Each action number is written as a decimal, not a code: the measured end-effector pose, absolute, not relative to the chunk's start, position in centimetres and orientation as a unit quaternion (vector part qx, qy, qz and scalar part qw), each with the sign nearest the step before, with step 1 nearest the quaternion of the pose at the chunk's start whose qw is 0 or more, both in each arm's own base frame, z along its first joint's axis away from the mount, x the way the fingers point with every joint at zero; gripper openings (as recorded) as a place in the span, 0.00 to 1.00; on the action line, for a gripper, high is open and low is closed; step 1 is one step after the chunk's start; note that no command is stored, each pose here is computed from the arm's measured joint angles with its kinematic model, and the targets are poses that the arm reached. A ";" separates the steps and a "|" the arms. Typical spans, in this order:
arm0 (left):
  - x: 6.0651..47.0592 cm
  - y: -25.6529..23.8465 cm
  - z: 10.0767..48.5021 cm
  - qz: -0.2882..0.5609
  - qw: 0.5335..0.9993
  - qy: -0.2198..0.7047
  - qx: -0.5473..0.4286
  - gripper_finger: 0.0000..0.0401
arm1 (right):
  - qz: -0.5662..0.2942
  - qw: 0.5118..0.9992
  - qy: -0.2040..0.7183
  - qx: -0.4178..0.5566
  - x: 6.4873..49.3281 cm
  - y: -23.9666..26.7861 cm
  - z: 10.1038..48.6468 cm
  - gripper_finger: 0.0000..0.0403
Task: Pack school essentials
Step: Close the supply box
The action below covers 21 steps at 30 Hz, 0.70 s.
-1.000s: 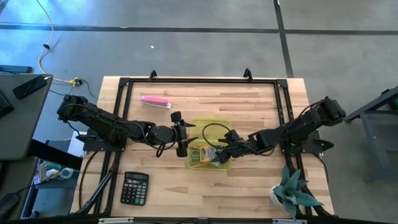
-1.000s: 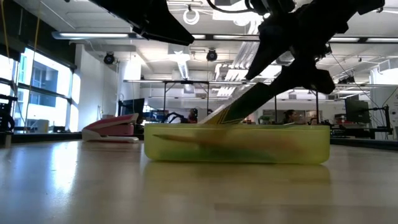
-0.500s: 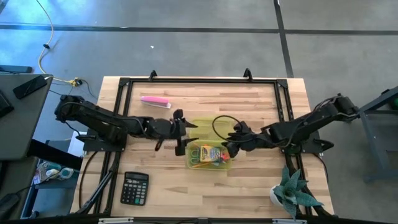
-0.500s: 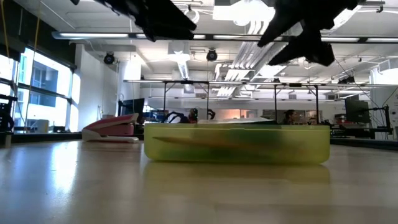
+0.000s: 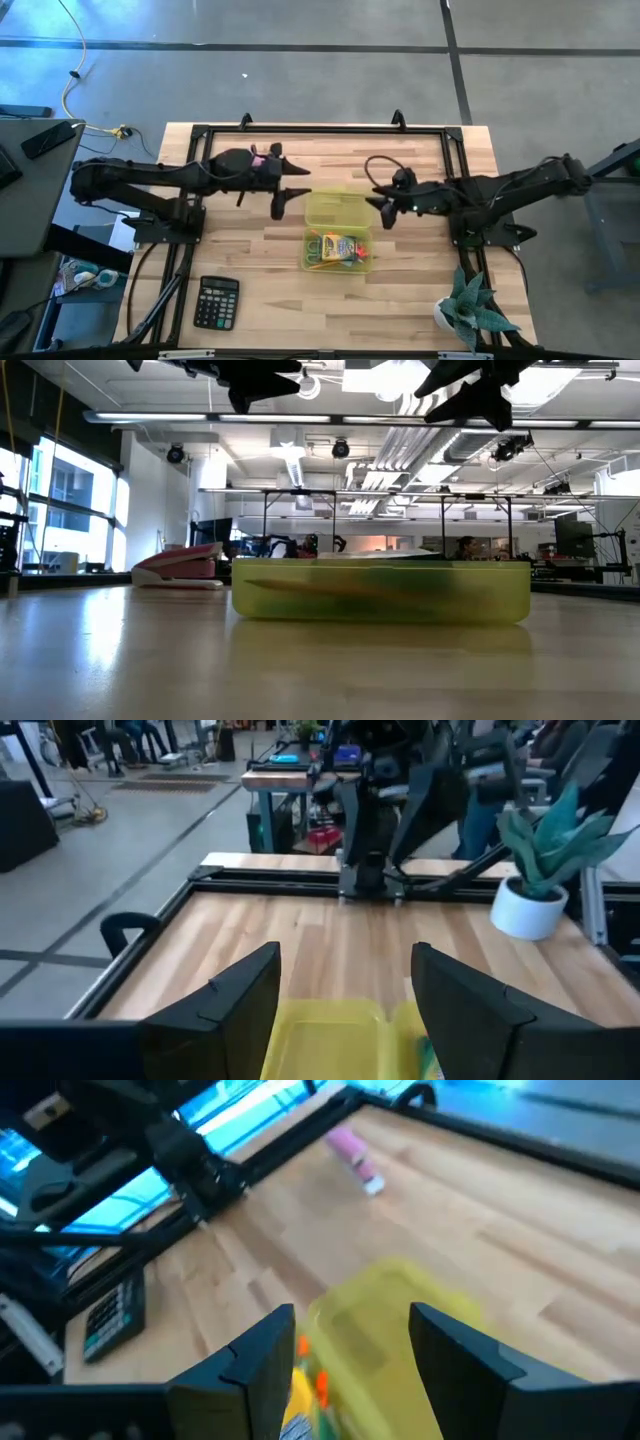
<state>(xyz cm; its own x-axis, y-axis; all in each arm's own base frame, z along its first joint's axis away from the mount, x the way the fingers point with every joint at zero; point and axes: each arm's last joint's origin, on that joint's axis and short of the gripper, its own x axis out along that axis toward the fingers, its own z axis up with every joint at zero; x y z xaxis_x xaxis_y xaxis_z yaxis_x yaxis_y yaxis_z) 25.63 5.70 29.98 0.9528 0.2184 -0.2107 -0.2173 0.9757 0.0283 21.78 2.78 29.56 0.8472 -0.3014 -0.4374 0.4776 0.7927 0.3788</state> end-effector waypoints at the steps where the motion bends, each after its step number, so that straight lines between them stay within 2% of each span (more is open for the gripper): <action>1: 25.6 6.0 30.0 0.111 0.988 0.108 0.005 0.53 | -0.213 0.930 0.176 0.241 21.6 2.5 29.7 0.47; 7: 25.2 8.0 28.4 0.128 0.979 0.157 -0.024 0.53 | -0.232 0.932 0.177 0.214 21.0 1.2 30.1 0.47; 12: 24.3 9.5 25.3 0.147 0.967 0.192 -0.078 0.53 | -0.245 0.918 0.237 0.203 20.6 0.5 29.0 0.47; 15: 23.9 10.3 23.6 0.164 0.958 0.208 -0.106 0.53 | -0.230 0.907 0.276 0.219 20.3 0.5 28.4 0.47; 21: 23.9 11.9 20.2 0.210 0.928 0.271 -0.145 0.53 | -0.183 0.902 0.280 0.273 20.6 1.8 28.4 0.47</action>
<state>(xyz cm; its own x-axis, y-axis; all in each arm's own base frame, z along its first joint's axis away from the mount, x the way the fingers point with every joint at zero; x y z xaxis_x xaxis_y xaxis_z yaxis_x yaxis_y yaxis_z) 23.86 11.92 20.16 0.7652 0.3116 -0.5633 -0.4684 0.8698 -0.1552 20.58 1.83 28.38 0.7761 -0.1759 -0.6056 0.4825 0.7839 0.3907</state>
